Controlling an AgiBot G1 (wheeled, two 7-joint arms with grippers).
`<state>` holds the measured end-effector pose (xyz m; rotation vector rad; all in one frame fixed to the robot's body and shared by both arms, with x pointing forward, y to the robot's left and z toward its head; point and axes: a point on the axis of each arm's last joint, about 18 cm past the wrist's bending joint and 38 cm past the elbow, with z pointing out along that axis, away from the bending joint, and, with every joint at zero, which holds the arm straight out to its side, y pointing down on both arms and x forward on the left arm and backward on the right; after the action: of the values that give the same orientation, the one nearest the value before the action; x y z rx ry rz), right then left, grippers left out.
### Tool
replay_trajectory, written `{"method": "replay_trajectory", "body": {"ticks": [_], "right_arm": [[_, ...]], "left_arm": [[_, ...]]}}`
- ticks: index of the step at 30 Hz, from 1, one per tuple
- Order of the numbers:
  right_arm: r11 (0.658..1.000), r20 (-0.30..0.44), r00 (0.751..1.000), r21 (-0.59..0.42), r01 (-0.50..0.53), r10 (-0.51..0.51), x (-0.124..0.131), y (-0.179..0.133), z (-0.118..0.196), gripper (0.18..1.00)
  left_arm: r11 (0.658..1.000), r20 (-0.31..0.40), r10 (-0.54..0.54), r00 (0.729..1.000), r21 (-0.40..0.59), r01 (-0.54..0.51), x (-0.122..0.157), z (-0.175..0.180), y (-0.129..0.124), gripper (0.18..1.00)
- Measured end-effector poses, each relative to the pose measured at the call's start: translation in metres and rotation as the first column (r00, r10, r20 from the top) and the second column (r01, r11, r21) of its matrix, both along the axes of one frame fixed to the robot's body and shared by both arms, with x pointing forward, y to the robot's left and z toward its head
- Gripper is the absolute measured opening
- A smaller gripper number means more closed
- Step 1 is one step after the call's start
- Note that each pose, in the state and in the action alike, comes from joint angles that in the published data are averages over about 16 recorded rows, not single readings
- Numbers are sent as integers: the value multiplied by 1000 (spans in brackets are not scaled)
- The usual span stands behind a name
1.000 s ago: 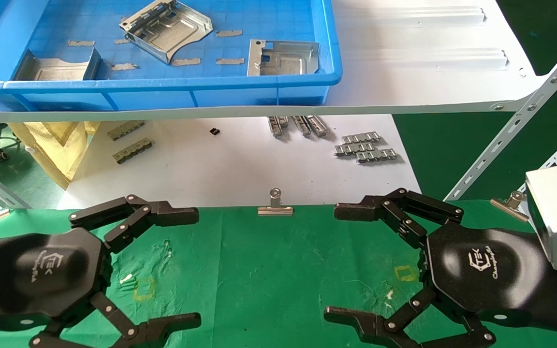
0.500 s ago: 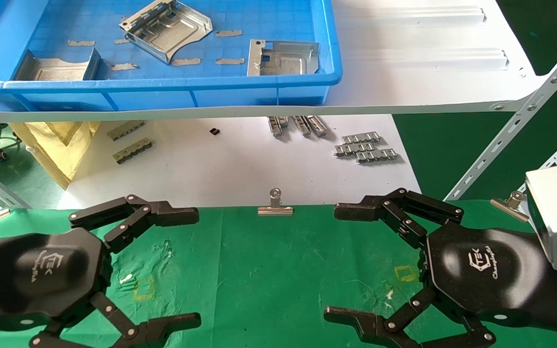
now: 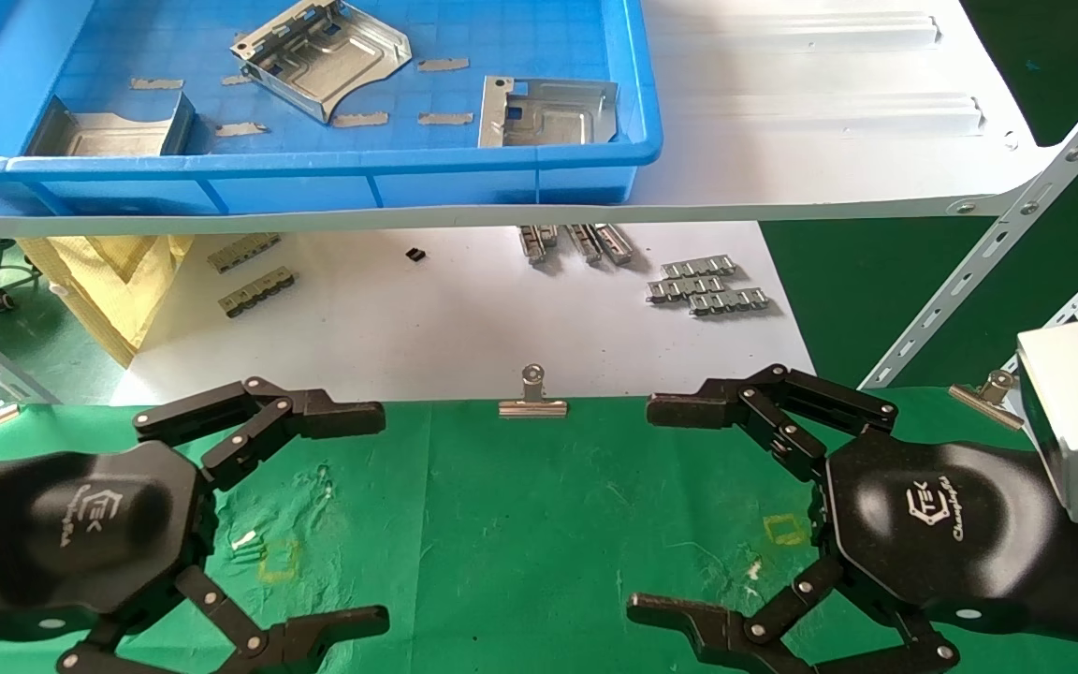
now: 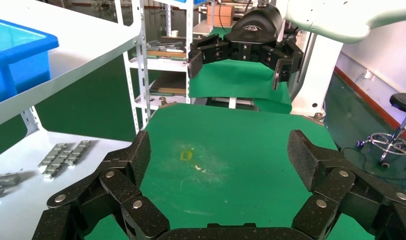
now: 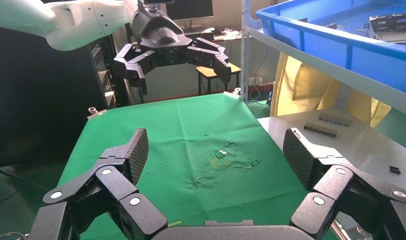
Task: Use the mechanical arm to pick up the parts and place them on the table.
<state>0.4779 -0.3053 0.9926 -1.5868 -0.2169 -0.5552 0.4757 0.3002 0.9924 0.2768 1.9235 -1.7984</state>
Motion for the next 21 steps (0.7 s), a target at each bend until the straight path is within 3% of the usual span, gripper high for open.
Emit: {"method": "replay_trajectory", "body": {"ticks": [12,21], "right_arm": [[1000,0,1000,0,0,0,0,0,0,992],[1000,0,1000,0,0,0,0,0,0,927]], "left_arm": [[1000,0,0,1000,0,0,0,0,0,1001],[1000,0,0,1000,0,0,0,0,0,1001]]}}
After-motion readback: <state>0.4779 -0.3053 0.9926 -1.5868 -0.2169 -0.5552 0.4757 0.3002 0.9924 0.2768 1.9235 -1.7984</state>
